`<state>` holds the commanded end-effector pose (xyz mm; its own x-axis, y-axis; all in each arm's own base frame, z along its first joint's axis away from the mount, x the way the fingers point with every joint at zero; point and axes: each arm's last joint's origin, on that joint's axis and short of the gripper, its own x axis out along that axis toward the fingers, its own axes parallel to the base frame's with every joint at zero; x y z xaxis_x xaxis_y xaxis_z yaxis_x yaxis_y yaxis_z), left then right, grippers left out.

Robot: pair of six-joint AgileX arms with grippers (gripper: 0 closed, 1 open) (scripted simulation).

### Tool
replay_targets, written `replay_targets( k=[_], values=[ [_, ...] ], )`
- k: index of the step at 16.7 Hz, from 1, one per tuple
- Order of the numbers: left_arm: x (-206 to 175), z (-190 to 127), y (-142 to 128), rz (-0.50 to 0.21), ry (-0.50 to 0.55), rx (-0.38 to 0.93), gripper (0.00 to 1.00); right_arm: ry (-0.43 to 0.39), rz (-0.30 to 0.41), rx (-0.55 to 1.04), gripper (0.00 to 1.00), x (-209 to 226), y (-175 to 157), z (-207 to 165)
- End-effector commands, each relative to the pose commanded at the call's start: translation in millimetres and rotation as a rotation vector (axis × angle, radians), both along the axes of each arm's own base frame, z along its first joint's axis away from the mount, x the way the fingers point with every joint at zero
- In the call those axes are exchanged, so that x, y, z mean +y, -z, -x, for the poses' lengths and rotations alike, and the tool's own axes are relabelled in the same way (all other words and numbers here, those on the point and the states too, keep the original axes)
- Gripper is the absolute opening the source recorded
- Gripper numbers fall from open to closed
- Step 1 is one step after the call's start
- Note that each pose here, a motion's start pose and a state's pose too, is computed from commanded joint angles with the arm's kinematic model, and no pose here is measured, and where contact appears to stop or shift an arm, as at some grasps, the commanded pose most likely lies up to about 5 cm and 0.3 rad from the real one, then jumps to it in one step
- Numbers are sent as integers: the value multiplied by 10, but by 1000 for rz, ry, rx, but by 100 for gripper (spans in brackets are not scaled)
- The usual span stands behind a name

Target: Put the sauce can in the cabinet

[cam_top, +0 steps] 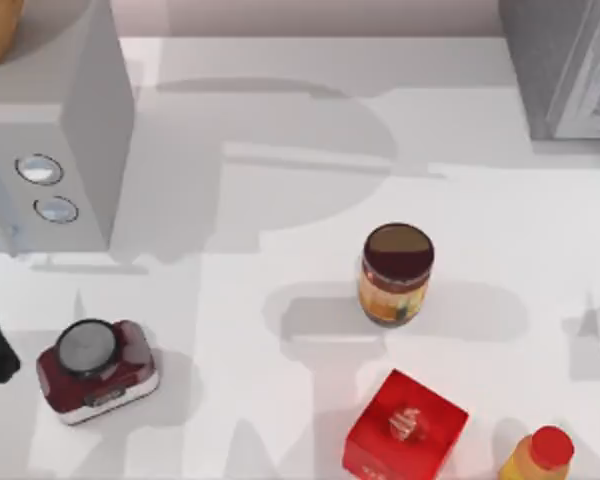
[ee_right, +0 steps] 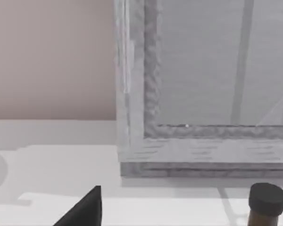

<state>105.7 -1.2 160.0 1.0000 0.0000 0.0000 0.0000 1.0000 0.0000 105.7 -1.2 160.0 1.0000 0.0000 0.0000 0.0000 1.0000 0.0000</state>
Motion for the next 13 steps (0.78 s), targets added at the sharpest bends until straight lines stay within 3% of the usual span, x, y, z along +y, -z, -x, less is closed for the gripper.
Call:
replay_targets(
  k=[3,5,13],
  values=[
    [0,0,0,0,0,0,100,-9,-2,-4,100,5,-13,-2],
    [0,0,0,0,0,0,100,-60,-14,-27,100,32,-90,-17],
    [0,0,0,0,0,0,100,-485,-39,-270,100,289,-897,-323]
  ],
)
